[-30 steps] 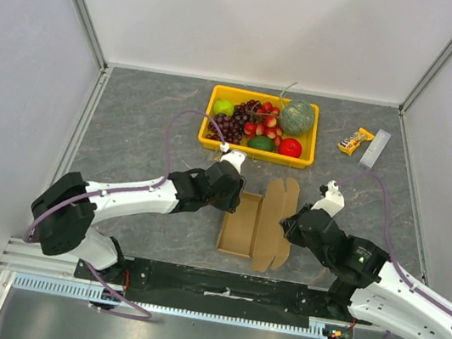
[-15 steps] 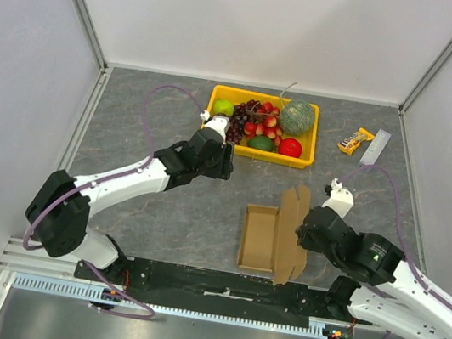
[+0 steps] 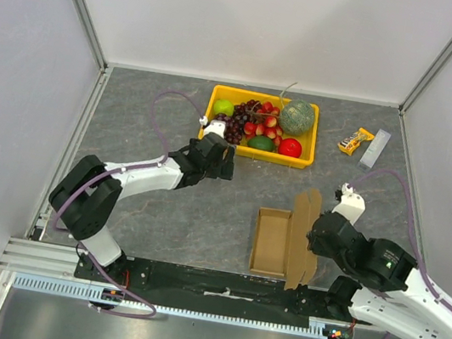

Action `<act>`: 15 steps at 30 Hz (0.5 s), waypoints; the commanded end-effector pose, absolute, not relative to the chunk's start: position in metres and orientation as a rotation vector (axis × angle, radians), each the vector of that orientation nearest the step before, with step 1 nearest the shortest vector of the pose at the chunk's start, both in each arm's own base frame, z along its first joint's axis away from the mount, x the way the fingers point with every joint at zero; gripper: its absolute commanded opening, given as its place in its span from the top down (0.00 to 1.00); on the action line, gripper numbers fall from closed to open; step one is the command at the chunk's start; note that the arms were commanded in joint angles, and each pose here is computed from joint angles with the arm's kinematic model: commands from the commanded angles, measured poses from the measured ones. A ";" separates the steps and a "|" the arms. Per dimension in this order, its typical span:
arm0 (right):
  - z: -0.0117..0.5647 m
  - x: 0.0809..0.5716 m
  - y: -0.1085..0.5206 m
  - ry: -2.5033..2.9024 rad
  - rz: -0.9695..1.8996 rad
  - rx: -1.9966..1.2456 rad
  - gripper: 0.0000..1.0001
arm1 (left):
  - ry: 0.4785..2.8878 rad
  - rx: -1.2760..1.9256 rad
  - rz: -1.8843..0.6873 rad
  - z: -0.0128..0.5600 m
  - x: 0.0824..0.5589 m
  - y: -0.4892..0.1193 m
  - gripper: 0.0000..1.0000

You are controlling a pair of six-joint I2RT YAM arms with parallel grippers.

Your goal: Fold the paper box

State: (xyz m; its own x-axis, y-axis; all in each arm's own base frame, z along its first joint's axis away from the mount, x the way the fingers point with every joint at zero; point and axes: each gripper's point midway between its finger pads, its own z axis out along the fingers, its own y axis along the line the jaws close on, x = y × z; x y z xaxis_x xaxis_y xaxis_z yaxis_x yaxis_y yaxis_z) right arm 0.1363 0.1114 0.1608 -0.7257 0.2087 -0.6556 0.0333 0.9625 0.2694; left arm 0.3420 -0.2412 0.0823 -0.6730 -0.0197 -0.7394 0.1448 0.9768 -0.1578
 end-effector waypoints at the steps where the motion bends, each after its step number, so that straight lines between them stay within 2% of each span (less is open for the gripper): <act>1: 0.176 0.143 0.115 2.330 0.325 0.159 0.99 | 2.193 -0.090 -0.293 0.077 0.361 -0.243 0.06; 15: 0.171 0.143 0.120 2.322 0.365 0.127 0.97 | 2.169 -0.163 -0.197 0.040 0.385 -0.241 0.02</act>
State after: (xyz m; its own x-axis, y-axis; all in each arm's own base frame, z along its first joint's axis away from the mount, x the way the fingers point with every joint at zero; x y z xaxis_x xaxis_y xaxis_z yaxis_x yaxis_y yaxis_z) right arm 0.1376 0.1151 0.1625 -0.7243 0.1851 -0.6642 0.0016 0.9637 0.2668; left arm 0.3610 -0.2355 0.0278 -0.6382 -0.1134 -0.7615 0.0163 0.9869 -0.1606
